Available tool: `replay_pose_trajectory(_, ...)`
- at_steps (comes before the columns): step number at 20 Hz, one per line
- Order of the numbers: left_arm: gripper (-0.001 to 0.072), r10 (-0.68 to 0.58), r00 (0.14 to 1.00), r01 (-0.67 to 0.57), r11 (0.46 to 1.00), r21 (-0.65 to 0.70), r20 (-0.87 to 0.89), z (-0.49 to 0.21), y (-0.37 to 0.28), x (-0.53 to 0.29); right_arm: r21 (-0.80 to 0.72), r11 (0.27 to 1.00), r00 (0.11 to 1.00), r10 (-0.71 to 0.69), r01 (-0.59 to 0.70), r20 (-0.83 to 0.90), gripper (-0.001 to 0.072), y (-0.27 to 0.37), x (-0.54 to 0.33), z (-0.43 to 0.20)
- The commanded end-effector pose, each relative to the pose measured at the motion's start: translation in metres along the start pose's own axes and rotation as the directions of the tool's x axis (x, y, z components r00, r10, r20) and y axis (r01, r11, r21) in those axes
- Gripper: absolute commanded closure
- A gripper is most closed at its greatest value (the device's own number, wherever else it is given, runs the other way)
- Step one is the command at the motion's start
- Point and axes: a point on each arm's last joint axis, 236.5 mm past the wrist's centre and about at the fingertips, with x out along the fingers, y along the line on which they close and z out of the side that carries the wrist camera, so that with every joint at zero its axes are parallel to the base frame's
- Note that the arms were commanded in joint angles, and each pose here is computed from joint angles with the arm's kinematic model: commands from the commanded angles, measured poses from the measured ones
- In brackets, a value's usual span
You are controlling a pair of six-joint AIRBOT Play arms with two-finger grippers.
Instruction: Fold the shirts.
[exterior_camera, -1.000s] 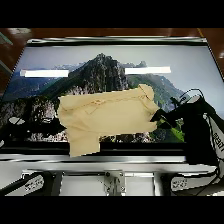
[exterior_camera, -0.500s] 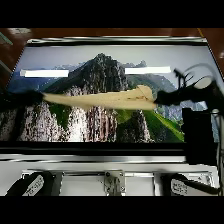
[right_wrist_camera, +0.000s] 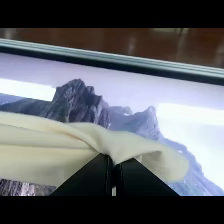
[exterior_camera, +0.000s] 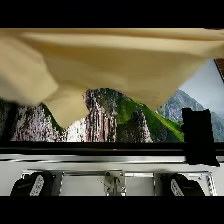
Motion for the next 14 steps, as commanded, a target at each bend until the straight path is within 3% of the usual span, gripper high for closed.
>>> replay_pose_trajectory(1, 0.0671, 0.042, 0.99, -0.039, 0.999, 0.032, -0.131, -0.021, -0.008, -0.045, 0.027, 0.998, 0.998, -0.054, 0.053, 0.039, 0.0656, 0.011, -0.063, -0.001)
replay_pose_trajectory(4, 0.0671, 0.085, 0.963, -0.076, 0.996, 0.045, -0.258, -0.053, 0.004, -0.046, 0.053, 0.994, 0.995, -0.096, 0.095, 0.02, 0.0656, 0.002, -0.066, -0.006)
replay_pose_trajectory(8, 0.0671, 0.127, 0.911, -0.125, 0.992, 0.031, -0.393, -0.104, 0.03, -0.022, 0.123, 0.979, 0.965, -0.132, 0.163, -0.226, 0.0656, -0.027, -0.02, -0.051)
replay_pose_trajectory(14, 0.0671, 0.053, 0.677, -0.224, 0.965, -0.137, -0.734, -0.267, 0.068, 0.05, 0.198, 0.965, 0.768, -0.005, 0.171, -0.641, 0.0656, -0.062, 0.126, -0.157)
